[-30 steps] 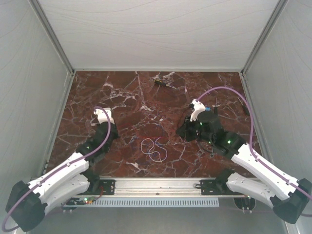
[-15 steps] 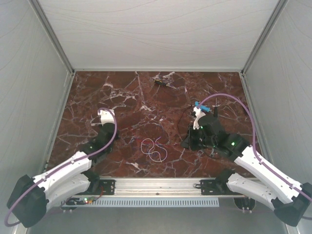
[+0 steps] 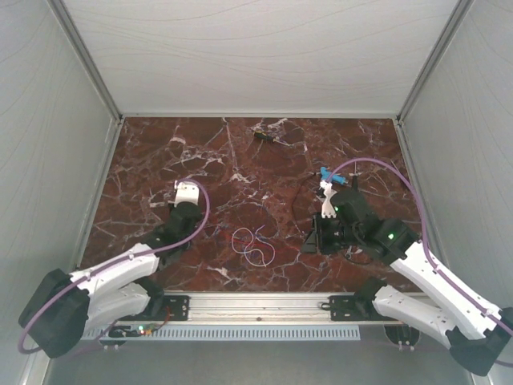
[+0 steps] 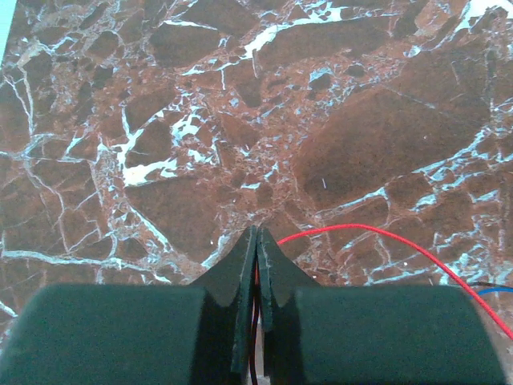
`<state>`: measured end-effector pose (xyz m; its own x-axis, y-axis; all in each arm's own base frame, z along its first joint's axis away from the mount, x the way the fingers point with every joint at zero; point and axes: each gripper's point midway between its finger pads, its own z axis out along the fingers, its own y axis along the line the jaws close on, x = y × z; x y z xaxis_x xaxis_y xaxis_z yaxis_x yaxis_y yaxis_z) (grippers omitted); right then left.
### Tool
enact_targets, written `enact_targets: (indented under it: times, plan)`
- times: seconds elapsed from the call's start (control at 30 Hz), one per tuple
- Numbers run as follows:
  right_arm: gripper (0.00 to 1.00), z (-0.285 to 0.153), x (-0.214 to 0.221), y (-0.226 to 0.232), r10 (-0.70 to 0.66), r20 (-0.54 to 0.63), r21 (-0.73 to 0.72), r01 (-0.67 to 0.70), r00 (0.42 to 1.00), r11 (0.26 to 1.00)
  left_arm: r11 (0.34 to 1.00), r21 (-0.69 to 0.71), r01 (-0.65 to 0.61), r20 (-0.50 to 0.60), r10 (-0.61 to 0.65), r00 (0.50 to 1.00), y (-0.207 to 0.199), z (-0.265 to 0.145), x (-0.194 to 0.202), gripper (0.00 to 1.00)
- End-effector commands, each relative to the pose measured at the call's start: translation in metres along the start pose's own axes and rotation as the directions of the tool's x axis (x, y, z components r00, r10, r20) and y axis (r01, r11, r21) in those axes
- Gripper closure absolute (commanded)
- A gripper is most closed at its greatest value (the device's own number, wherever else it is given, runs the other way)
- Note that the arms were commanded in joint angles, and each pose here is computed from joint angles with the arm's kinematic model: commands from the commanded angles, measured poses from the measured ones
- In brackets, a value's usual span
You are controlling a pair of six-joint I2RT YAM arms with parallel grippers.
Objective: Zip-tie the wires
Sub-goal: Straighten the cable at the center of the board.
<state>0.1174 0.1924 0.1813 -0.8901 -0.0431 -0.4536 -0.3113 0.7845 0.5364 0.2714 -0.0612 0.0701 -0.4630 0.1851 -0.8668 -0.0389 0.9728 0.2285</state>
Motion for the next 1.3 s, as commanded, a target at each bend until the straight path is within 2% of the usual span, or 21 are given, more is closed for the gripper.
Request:
enact_targets:
  times: [0.0,0.33,0.6,0.93,1.13,1.27]
  plan:
    - [1.0,-0.003,0.006,0.003,0.014,-0.048,-0.027,-0.015,0.999,1.0,0.999,-0.053,-0.009,0.079,0.013,0.997,0.004,0.006,-0.027,1.0]
    - [1.0,0.037,0.008,-0.03,0.093,-0.049,0.061,-0.09,0.994,0.994,0.995,0.063,-0.081,-0.035,0.083,0.996,-0.023,0.015,-0.004,1.0]
    - [0.98,0.049,0.002,-0.041,0.1,-0.041,0.091,-0.096,0.994,0.991,0.986,0.114,-0.126,-0.103,0.138,0.985,-0.035,0.02,0.01,0.94]
    - [0.61,0.054,-0.01,-0.048,0.105,-0.019,0.109,-0.103,0.994,0.989,0.978,0.133,-0.164,-0.193,0.187,0.963,-0.046,0.031,0.028,0.68]
    - [0.31,0.054,-0.026,-0.057,0.118,0.03,0.152,-0.122,0.993,0.981,0.978,0.114,-0.174,-0.221,0.196,0.955,-0.045,0.033,0.027,0.45]
    - [0.29,0.052,-0.035,-0.059,0.112,0.061,0.164,-0.12,0.992,0.979,0.979,0.112,-0.17,-0.212,0.19,0.958,-0.044,0.031,0.02,0.3]
